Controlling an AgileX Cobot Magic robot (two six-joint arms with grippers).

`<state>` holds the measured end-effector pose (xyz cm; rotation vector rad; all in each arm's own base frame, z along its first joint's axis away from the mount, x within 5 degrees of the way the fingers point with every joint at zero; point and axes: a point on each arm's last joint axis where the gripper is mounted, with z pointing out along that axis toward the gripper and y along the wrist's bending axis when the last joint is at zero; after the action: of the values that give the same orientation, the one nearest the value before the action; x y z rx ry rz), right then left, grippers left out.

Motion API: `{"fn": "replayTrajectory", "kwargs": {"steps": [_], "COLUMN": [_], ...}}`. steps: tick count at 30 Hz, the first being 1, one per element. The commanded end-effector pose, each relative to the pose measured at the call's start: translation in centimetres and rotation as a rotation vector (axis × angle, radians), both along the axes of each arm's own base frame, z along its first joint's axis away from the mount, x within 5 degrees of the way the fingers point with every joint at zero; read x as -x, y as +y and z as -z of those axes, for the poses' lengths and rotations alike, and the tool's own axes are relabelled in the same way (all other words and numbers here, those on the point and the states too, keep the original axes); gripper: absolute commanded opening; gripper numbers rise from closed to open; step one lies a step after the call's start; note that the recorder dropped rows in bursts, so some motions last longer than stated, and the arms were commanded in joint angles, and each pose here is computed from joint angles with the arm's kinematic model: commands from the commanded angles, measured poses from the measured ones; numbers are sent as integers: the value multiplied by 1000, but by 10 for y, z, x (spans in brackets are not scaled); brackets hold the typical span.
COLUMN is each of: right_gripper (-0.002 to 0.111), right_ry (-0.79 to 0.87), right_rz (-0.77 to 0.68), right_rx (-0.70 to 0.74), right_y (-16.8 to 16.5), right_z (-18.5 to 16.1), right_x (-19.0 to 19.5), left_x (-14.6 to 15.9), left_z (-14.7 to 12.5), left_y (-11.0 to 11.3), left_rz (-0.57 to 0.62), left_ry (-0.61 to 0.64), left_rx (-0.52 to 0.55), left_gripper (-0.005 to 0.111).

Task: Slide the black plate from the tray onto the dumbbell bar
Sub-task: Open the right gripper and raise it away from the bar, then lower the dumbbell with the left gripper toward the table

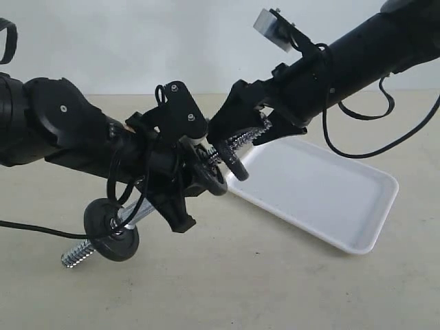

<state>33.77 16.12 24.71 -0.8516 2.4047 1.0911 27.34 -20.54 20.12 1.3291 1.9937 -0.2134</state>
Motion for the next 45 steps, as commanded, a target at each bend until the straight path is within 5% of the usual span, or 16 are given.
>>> {"fn": "replayTrajectory", "kwargs": {"steps": [1,10,21,26,38,45], "right_gripper": [104,104,104,104,104,104], "right_ry": [-99,-226,-461,-434,-305,-265], "right_rz": [30,57,277,315,214,171], "right_rx": [75,119,75,84,75,73], "right_y": [-7,-29,-91,-110,-110,-108], "right_z": [9,-16,-116,-130,-125,-122], "right_x": [-10,-29,-40,-28,-15,-12], "left_x": [-11,-11,-12,-14,-36,-48], "left_z": [-47,-47,-48,-50,-18,-24], "left_y": [-1,-1,-1,0,6,15], "left_rz": [-89,-89,-93,-116,-420,-578], "left_ry": [-213,-213,-220,-245,-54,1], "left_rx": [115,115,116,124,285,417], "left_gripper": [4,4,4,4,4,4]}}
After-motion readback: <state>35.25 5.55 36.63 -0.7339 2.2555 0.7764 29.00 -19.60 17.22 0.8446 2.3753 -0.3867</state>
